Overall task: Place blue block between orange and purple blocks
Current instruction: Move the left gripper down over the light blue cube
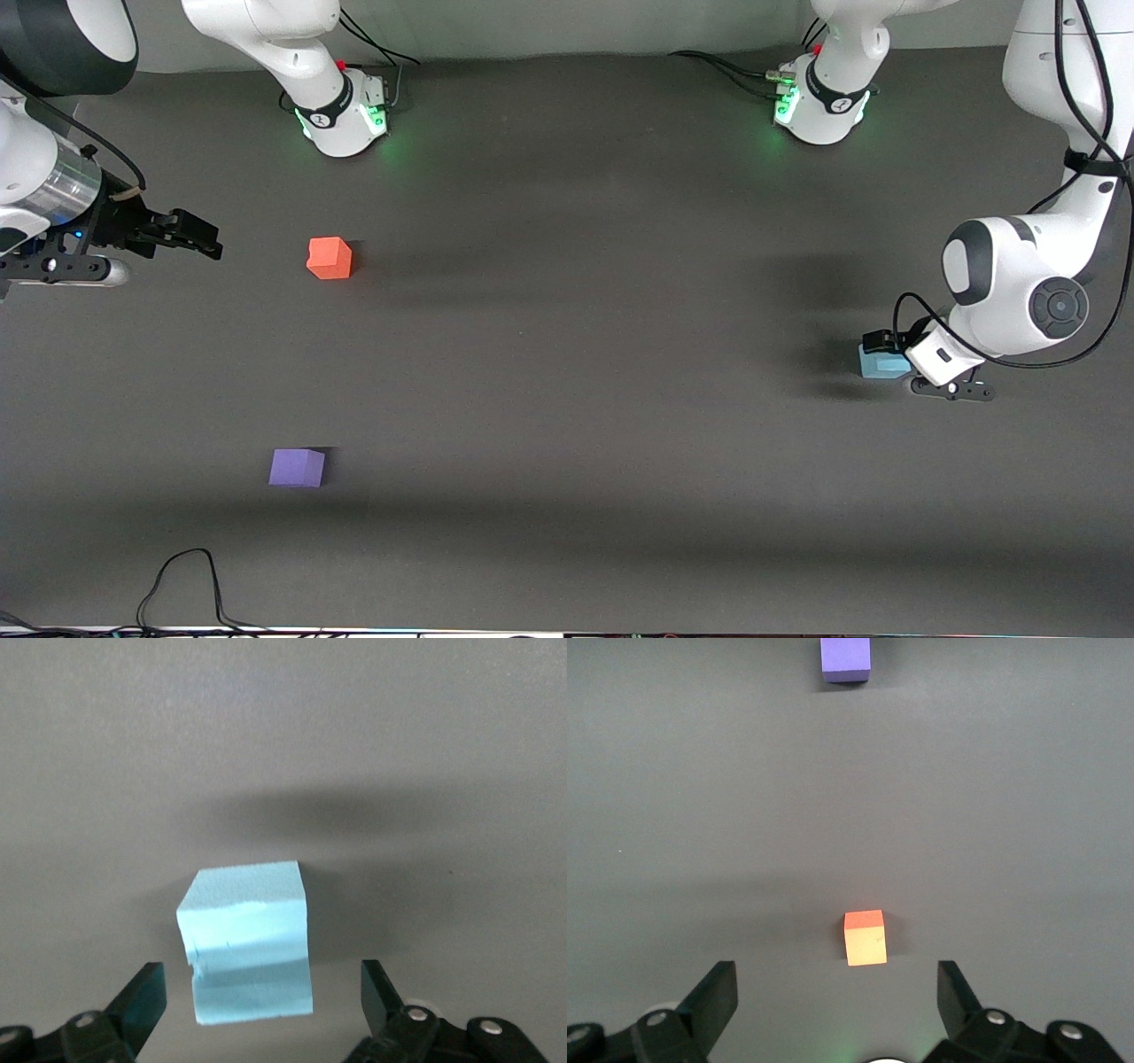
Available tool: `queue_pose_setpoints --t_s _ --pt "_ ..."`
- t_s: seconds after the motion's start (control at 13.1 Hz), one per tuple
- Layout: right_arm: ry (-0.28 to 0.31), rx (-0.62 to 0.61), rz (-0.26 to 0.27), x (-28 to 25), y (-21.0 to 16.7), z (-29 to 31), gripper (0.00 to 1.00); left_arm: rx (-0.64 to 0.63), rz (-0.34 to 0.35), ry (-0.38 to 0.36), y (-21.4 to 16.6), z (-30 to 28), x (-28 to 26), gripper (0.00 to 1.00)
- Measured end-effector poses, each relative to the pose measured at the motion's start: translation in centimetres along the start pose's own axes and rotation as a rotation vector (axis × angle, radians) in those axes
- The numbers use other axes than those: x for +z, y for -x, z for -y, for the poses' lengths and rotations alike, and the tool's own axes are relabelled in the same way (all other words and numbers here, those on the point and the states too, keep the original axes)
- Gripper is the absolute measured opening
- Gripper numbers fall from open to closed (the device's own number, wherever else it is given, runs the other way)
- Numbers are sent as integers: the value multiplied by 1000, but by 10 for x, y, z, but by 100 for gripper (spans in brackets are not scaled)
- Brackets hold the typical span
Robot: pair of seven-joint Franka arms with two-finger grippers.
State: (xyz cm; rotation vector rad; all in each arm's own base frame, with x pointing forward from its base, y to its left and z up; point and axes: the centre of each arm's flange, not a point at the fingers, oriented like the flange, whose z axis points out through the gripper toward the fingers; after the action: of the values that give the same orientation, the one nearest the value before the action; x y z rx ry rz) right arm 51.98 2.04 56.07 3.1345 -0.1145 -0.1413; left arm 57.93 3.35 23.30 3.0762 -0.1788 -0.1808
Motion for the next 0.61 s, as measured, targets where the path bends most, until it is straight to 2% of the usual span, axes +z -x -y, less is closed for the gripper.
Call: queue_pose_setpoints --t_s 0.46,0.61 --pt "1 1 4 2 3 -1 100 2 -9 2 -5 6 38 95" --pt "-1 8 6 4 3 -5 100 2 -2 5 -4 6 46 75"
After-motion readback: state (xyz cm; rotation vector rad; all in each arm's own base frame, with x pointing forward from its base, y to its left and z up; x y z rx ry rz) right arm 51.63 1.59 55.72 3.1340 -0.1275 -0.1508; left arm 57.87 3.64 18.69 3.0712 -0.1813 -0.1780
